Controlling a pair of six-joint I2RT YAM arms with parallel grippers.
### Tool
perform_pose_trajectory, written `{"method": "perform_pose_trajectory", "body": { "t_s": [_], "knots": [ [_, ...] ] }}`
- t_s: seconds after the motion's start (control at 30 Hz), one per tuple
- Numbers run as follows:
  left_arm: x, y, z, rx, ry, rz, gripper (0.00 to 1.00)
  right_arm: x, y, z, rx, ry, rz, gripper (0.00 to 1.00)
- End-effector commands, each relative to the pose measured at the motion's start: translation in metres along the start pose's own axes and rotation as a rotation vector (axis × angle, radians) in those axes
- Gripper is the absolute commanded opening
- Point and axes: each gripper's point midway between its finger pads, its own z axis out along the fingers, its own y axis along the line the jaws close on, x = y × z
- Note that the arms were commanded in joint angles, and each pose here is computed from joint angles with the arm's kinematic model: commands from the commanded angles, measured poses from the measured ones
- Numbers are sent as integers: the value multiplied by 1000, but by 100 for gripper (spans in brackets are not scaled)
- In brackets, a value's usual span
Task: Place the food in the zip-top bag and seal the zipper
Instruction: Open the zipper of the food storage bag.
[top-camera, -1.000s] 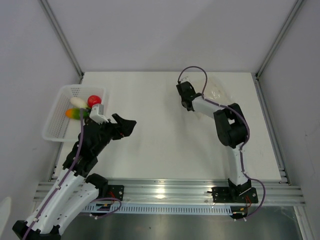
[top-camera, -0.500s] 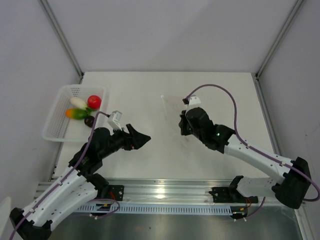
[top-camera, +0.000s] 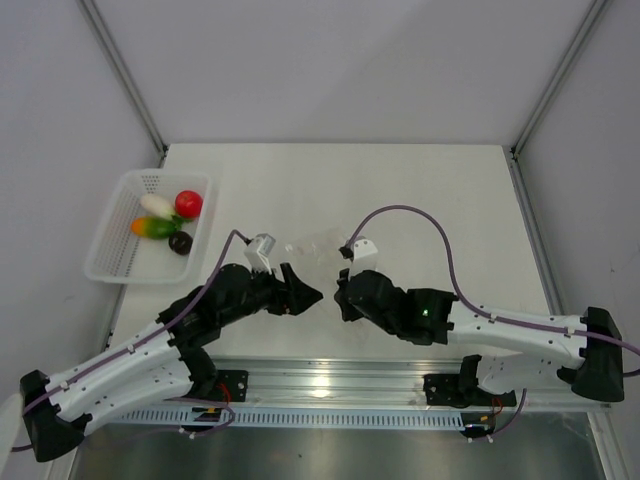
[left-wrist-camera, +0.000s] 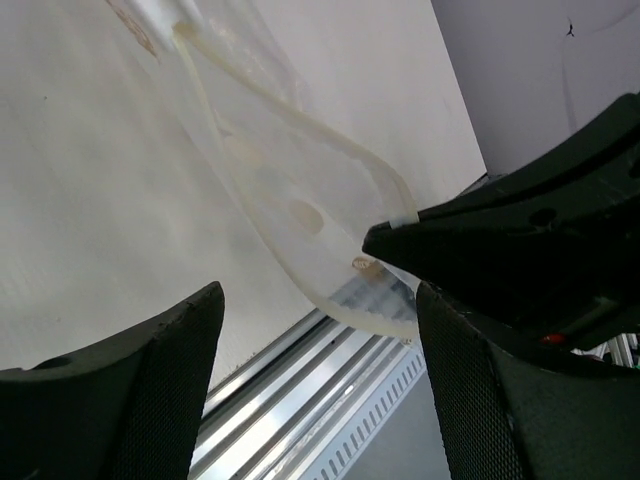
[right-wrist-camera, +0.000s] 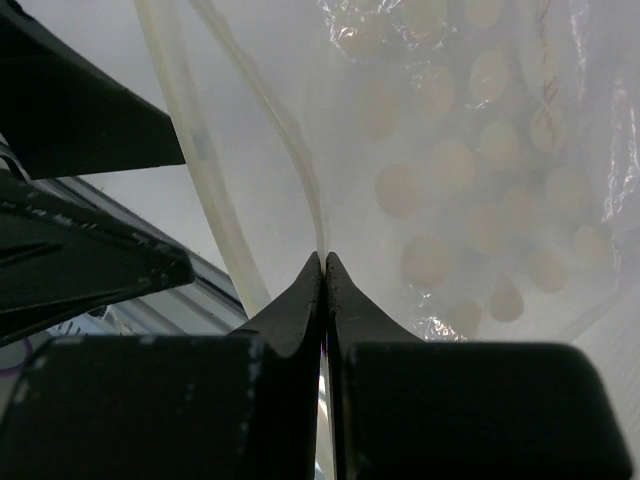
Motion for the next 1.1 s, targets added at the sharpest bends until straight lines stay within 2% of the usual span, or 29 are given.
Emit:
{"method": "perform_pose_trajectory", "body": {
  "t_s": [0.0,0.13,0.2,0.3,0.33,0.4,0.43,0.5,0.53,0.57,0.73,0.87,0.97,1.07],
  "knots": [
    [-4,2,3,-10,-43,-14,79,-21,12,-11,-6,-89,67,0],
    [-5,2,5,-24,-37,0,73,-21,18,-14,-10,-101,62,0],
    [-6,0,6,-32,-30,9,67,-27,22,-19,-6,-124,53,0],
    [0,8,8,-56,-14,18,53,-35,20,-26,14,-148,34,0],
    [1,9,8,-60,-10,20,45,-38,19,-28,18,-156,32,0],
    [2,8,8,-61,-3,30,38,-43,14,-31,47,-170,13,0],
    [0,7,7,-60,-3,33,29,-45,12,-32,57,-176,9,0],
    [-3,6,4,-74,5,56,19,-51,5,-36,92,-190,-15,0],
    [-3,7,3,-84,8,65,7,-54,3,-39,102,-197,-21,0],
    [-9,4,1,-90,-5,72,1,-54,-4,-41,130,-191,-46,0],
    [-25,2,-19,-133,-19,138,1,-75,-48,-66,349,-267,-90,0],
    [-26,3,-31,-143,-14,168,1,-72,-93,-92,541,-277,-149,0],
    [-23,0,-32,-111,-3,172,1,-67,-94,-89,531,-275,-124,0],
    [-18,-8,-28,-65,22,175,0,-55,-71,-69,407,-237,-123,0]
  ]
}}
